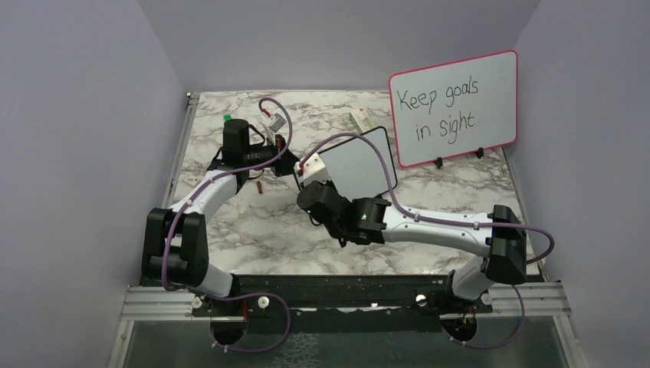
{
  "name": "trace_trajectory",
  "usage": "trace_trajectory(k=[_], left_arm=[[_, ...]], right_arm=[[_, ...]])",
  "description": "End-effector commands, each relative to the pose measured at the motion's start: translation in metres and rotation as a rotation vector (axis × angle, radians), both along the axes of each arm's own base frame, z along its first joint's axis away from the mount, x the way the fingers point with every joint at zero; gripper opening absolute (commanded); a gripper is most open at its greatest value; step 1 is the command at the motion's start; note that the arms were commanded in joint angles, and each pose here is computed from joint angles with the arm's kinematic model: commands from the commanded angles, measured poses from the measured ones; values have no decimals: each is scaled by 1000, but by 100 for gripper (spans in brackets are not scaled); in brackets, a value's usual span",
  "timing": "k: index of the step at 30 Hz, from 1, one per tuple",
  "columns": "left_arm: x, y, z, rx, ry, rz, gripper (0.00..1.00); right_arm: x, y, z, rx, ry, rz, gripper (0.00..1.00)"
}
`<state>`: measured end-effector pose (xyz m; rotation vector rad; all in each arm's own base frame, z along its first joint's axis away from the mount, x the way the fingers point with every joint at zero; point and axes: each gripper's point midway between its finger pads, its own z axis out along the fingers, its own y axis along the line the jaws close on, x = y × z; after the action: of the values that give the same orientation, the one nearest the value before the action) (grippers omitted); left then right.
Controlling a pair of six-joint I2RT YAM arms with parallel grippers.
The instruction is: Write a sentence on the whiteboard
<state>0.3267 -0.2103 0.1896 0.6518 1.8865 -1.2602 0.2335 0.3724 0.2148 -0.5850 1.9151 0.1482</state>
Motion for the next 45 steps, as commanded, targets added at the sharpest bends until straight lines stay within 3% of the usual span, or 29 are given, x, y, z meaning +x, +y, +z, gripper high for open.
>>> trace_trajectory(k=[1, 45], left_arm=[[-6, 0, -24, 50, 61, 12, 0], [-10, -4, -31, 64, 76, -20, 0]], right_arm=[[7, 13, 18, 61, -32, -14, 1], [19, 18, 10, 73, 12, 5, 1]])
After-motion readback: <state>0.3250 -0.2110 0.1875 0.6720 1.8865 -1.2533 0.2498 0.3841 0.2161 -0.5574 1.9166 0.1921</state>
